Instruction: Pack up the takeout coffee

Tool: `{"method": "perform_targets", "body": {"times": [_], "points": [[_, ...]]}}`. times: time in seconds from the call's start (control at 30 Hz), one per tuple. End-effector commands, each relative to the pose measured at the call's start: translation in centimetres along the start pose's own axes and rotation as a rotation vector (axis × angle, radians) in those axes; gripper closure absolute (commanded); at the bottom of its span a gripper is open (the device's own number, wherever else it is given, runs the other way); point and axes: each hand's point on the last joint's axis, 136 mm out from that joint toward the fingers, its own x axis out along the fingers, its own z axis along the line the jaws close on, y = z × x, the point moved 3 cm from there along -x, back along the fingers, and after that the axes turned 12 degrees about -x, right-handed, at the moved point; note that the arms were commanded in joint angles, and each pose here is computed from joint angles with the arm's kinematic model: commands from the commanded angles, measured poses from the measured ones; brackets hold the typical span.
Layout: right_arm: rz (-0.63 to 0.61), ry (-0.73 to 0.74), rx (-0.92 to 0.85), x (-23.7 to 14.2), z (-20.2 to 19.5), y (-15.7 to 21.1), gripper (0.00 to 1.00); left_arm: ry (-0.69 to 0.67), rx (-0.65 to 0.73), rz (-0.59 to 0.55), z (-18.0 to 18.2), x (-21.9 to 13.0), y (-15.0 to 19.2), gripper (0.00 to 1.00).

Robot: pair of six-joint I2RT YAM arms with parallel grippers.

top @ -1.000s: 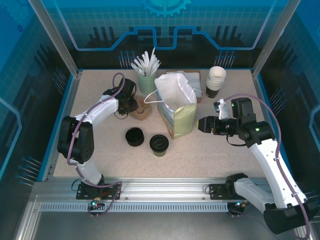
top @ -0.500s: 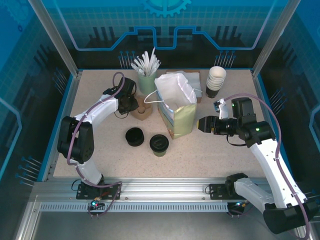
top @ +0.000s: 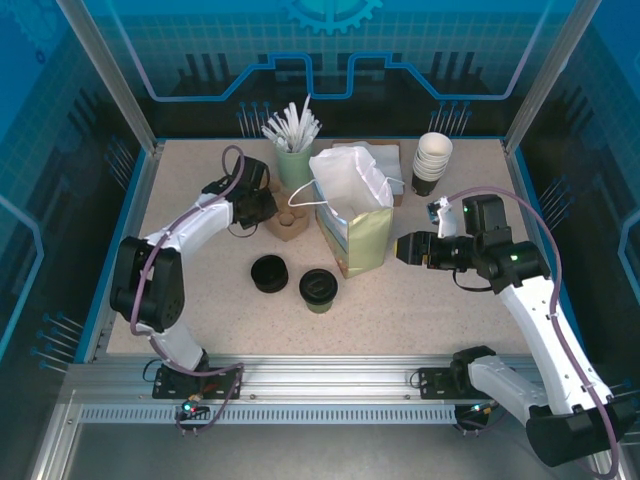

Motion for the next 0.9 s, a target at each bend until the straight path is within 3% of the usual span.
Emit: {"method": "perform_targets", "body": {"times": [0.0, 0.23, 0.87], "points": [[-0.003, -0.008, 0.013, -0.2, -0.1, -0.3, 0.4, 0.08, -0.053, 0.0, -0.2, -0.8, -0.4, 0.95], [-0.001, -0.001, 0.021, -0.2, -0.3, -0.3, 0.4, 0.181, -0.117, 0.025, 0.6, -0.7, -0.3, 1.0], [-0.005, 0.003, 0.04, -0.4, -0.3, 0.0, 0.4, 0.431, -0.175, 0.033, 0.9, -2.0, -0.4, 1.0]]}}
